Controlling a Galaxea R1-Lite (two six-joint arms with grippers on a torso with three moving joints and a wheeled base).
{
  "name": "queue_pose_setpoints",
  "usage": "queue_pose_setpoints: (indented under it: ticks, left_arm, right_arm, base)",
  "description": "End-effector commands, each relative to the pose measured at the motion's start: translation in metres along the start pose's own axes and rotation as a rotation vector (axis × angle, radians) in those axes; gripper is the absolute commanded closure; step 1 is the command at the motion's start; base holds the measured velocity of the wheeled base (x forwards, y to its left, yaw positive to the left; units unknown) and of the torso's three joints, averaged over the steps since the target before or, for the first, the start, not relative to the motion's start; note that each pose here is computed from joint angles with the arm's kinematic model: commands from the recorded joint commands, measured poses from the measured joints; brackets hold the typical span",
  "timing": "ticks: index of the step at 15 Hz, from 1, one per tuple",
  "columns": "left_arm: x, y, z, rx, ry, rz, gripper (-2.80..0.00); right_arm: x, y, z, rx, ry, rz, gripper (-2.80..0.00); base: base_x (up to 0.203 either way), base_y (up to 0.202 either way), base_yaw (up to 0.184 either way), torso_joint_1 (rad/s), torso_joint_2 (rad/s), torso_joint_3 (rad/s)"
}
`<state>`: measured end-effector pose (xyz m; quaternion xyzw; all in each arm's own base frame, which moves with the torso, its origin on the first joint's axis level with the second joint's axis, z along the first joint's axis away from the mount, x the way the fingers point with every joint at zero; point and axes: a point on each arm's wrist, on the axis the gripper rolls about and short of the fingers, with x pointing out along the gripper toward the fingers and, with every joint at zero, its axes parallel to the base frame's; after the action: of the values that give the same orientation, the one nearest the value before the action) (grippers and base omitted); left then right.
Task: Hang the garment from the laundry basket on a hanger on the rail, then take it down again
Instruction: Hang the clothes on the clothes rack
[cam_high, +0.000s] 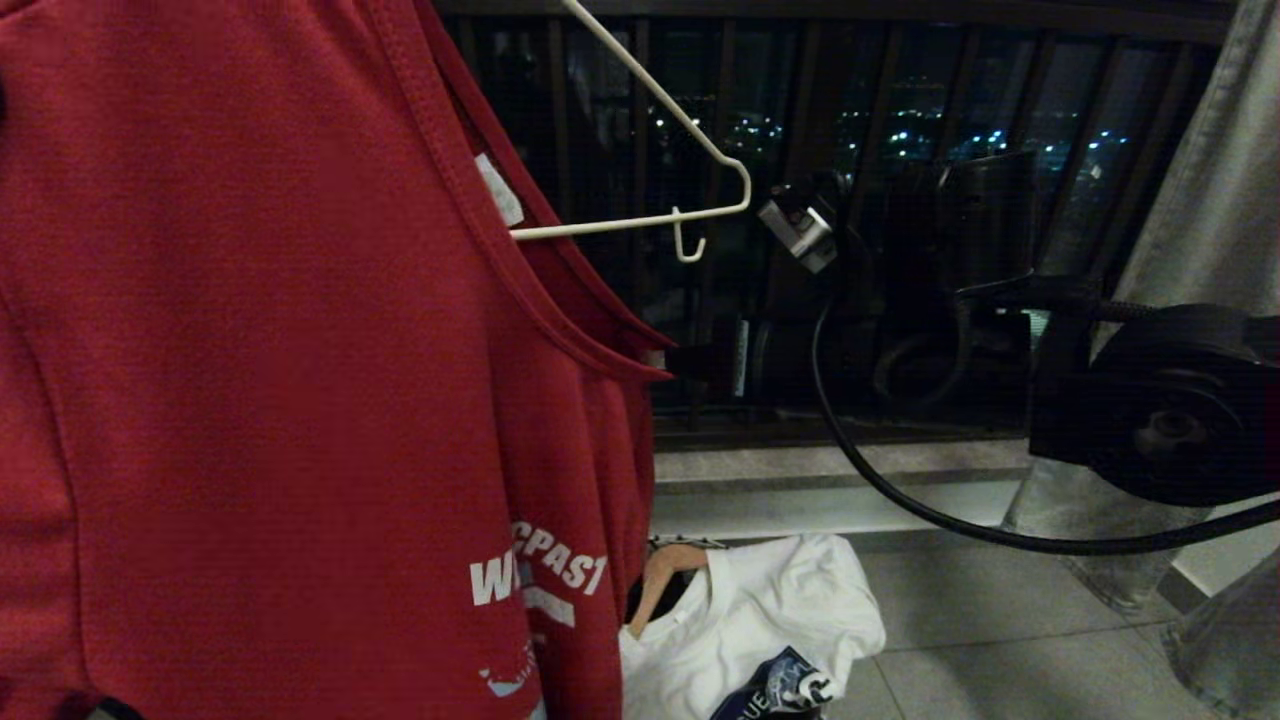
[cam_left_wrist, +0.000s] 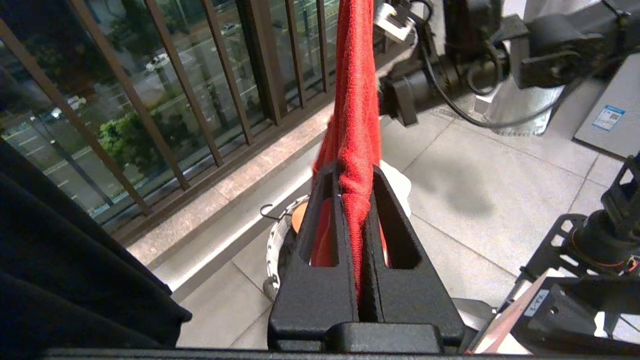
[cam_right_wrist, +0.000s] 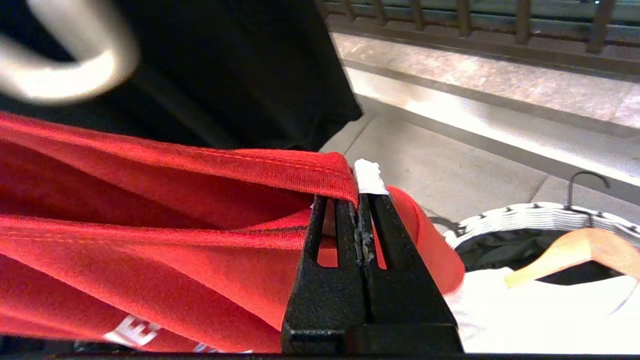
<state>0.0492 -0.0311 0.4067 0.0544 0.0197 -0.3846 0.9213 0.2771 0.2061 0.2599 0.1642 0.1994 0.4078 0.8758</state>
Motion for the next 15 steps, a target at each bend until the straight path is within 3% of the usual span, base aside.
queue_pose_setpoints:
  ticks: [1, 15]
  left_arm:
    - [-0.01, -0.005, -0.006, 0.003, -0.005, -0.003, 0.0]
    - [-0.016, -0.009, -0.03, -0.019, 0.057, 0.014, 0.0]
  right_arm:
    - [0.006, -0.01, 0.003, 0.01, -0.003, -0.021, 0.0]
    - [0.008, -0.029, 0.015, 0.025, -0.033, -0.066, 0.0]
  base:
    - [0.0, 0.0, 0.0, 0.0, 0.0, 0.0]
    - [0.0, 0.0, 0.0, 0.0, 0.0, 0.0]
